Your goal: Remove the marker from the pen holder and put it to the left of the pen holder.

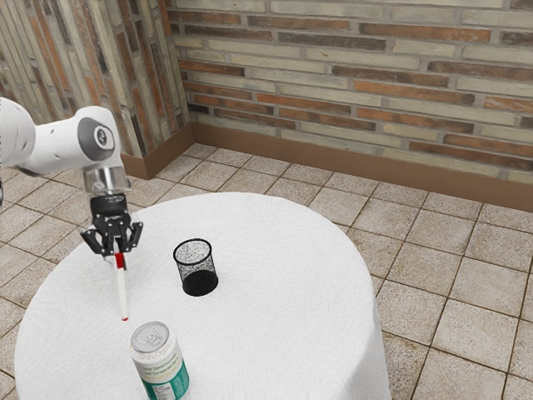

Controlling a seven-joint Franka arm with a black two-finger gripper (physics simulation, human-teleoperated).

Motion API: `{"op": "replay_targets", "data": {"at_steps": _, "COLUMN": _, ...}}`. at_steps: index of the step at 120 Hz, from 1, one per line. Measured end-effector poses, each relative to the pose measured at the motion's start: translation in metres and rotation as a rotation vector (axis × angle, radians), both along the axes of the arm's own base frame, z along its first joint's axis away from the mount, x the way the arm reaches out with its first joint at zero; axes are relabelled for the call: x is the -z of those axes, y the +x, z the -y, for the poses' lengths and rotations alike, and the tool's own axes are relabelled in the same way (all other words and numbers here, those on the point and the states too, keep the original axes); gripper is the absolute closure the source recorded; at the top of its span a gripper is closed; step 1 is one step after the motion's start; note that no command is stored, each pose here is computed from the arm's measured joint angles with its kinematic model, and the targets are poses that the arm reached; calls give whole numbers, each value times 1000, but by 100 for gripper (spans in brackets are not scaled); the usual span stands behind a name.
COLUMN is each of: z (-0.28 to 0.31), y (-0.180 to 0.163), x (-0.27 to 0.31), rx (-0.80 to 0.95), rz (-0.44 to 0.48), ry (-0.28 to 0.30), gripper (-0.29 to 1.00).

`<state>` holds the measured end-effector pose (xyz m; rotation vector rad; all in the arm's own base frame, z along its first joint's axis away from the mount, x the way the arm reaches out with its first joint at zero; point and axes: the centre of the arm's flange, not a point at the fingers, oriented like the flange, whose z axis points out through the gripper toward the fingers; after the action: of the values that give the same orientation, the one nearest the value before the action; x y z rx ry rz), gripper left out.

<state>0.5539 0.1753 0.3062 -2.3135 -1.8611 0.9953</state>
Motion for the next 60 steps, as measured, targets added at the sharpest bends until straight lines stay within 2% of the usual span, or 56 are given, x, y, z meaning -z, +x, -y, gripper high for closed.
{"op": "replay_targets", "data": {"at_steps": 16, "z": 2, "y": 3, "x": 9, "rx": 25, "rz": 17, "ry": -20, "gripper": 43}}
{"op": "replay_targets", "data": {"at_steps": 30, "z": -4, "y": 12, "x": 2, "rx": 48, "rz": 94, "ry": -5, "gripper": 25}}
{"op": "replay_targets", "data": {"at_steps": 50, "z": -13, "y": 28, "x": -26, "rx": 100, "rz": 277, "ry": 28, "gripper": 12}}
{"op": "replay_targets", "data": {"at_steps": 60, "z": -11, "y": 31, "x": -97, "rx": 146, "rz": 440, "ry": 74, "gripper": 8}}
